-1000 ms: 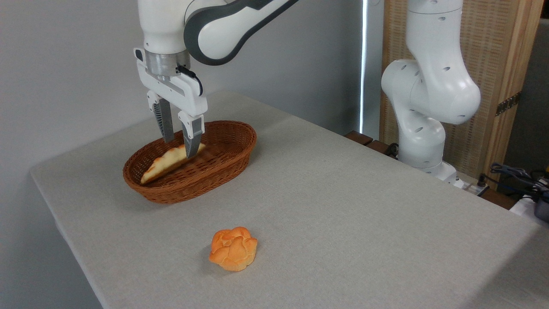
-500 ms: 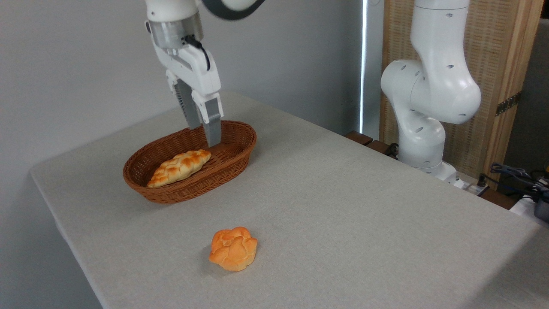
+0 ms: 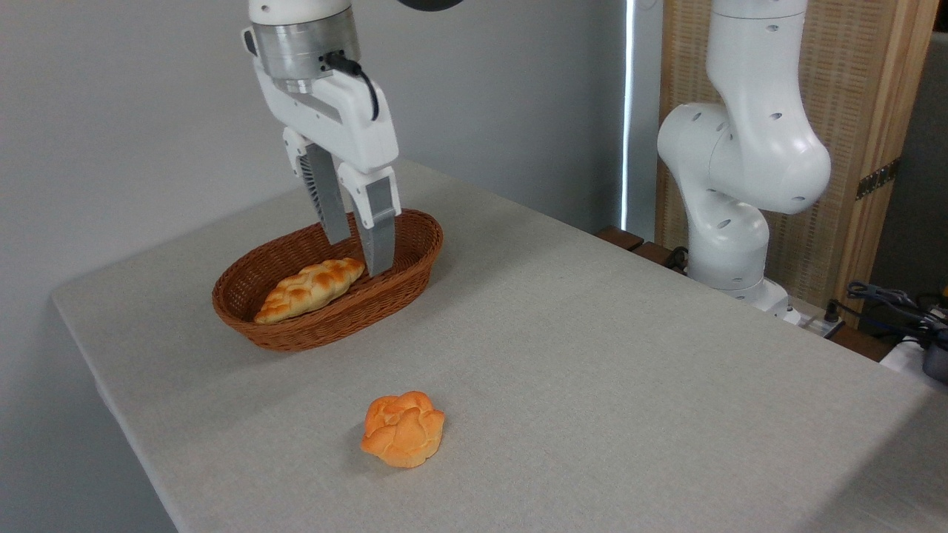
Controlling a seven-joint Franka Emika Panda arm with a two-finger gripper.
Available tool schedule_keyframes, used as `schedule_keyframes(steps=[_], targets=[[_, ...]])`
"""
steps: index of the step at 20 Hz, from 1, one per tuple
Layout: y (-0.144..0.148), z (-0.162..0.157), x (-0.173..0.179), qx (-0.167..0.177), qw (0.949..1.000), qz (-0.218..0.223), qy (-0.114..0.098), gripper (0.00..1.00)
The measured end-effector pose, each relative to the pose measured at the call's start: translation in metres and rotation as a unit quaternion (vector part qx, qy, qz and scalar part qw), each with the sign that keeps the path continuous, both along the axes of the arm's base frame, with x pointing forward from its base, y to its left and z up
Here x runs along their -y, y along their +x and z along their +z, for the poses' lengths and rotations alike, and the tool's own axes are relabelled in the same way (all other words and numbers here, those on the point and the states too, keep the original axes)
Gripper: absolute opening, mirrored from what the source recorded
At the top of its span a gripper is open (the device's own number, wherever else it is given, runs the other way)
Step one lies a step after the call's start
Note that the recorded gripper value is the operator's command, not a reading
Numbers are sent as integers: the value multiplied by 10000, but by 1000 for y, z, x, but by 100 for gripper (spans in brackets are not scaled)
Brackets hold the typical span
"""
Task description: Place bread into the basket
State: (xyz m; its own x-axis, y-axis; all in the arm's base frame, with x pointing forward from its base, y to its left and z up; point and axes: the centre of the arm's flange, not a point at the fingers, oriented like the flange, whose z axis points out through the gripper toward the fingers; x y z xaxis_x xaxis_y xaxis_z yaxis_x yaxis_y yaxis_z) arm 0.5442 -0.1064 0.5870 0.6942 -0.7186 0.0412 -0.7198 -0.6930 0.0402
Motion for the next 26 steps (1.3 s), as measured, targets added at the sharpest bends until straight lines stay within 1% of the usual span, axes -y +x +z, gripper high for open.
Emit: schedule_keyframes(steps=[3, 6, 7, 9, 10, 11, 16, 19, 21, 26], targets=[[15, 2, -14, 50, 9999, 140, -2, 100], [20, 2, -23, 36, 9997, 227, 4, 100], [19, 2, -25, 0, 9997, 222, 77, 100], [17, 7, -30, -53, 9992, 194, 351, 100], [16, 10, -32, -56, 9989, 191, 423, 100], [16, 12, -32, -41, 9988, 190, 450, 100], [13, 28, -39, 102, 9987, 250, 439, 100], [7, 44, -60, 226, 9983, 466, 270, 100], [3, 52, -68, 287, 9979, 546, 216, 100], [2, 49, -69, 252, 9979, 549, 219, 100]])
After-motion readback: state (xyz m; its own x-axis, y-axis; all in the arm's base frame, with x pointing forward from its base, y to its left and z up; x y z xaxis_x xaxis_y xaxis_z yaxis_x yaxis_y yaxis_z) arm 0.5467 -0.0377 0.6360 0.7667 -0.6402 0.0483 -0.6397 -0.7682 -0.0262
